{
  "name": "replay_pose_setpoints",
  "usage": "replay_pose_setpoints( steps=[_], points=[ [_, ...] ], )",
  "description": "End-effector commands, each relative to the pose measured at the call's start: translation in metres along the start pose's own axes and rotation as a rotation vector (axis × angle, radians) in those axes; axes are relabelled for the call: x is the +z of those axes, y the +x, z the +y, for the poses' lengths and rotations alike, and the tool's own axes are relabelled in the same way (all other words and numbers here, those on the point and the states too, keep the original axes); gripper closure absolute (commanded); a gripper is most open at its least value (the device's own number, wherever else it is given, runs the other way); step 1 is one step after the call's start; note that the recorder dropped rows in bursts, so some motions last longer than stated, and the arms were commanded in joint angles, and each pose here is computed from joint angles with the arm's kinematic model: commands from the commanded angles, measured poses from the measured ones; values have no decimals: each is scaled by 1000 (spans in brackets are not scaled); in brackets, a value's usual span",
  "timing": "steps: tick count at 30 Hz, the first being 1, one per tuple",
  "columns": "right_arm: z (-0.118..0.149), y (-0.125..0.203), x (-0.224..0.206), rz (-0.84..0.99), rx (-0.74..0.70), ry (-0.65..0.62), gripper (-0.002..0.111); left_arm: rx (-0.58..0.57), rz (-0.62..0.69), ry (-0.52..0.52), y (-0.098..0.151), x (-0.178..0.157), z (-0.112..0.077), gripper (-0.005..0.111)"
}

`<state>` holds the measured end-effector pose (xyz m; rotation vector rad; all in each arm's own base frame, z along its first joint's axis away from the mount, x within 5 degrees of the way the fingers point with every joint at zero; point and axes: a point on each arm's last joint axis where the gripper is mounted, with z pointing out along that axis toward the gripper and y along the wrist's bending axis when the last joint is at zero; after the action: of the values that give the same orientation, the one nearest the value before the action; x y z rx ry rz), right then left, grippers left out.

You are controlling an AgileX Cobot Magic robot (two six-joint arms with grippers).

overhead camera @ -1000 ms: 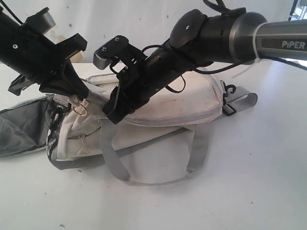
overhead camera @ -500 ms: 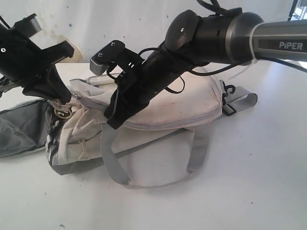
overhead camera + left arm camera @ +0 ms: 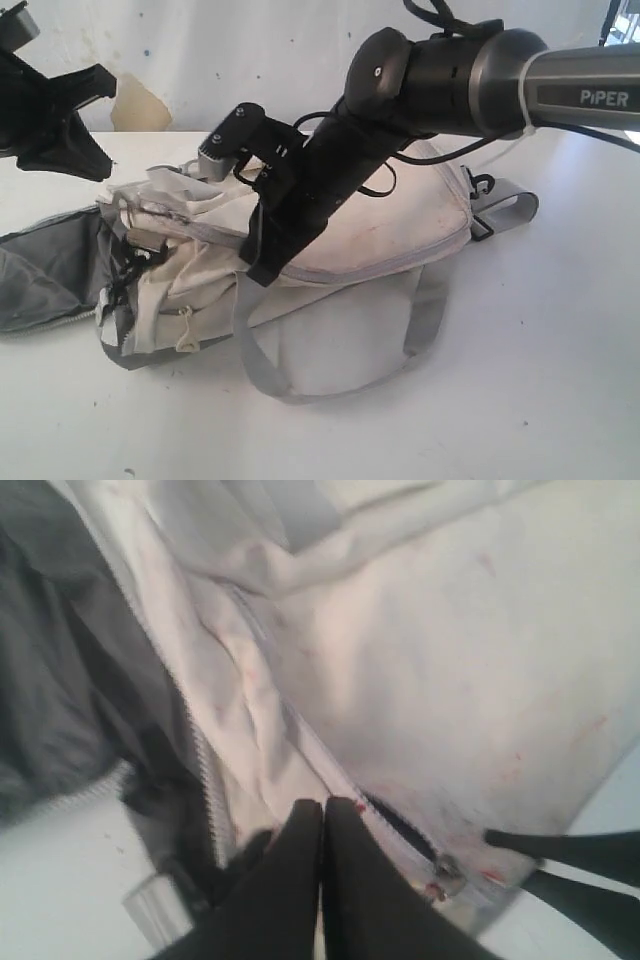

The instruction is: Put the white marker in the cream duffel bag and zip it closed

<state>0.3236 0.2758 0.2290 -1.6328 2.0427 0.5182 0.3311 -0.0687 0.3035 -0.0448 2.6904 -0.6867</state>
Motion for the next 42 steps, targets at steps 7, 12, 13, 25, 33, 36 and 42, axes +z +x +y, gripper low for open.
replay_pose_setpoints(
  steps=[7,12,13,25,33,36,42],
  points=[
    [-7,5,-2,21,-12,37,108,240,105,30,2,16,7,107],
    [-9,4,-2,9,-12,56,108,455,206,130,13,14,2,104],
    [-9,4,-2,9,-12,56,108,467,223,146,15,13,1,100],
    [-10,3,-2,-6,2,69,108,535,253,183,24,22,-21,60],
    [-10,3,-2,-5,21,65,108,667,277,95,31,32,-33,60],
    [-10,3,-2,-6,29,67,108,675,258,77,29,33,-32,60],
    [-10,3,-2,-5,31,65,108,633,180,107,34,50,-26,60]
  ],
)
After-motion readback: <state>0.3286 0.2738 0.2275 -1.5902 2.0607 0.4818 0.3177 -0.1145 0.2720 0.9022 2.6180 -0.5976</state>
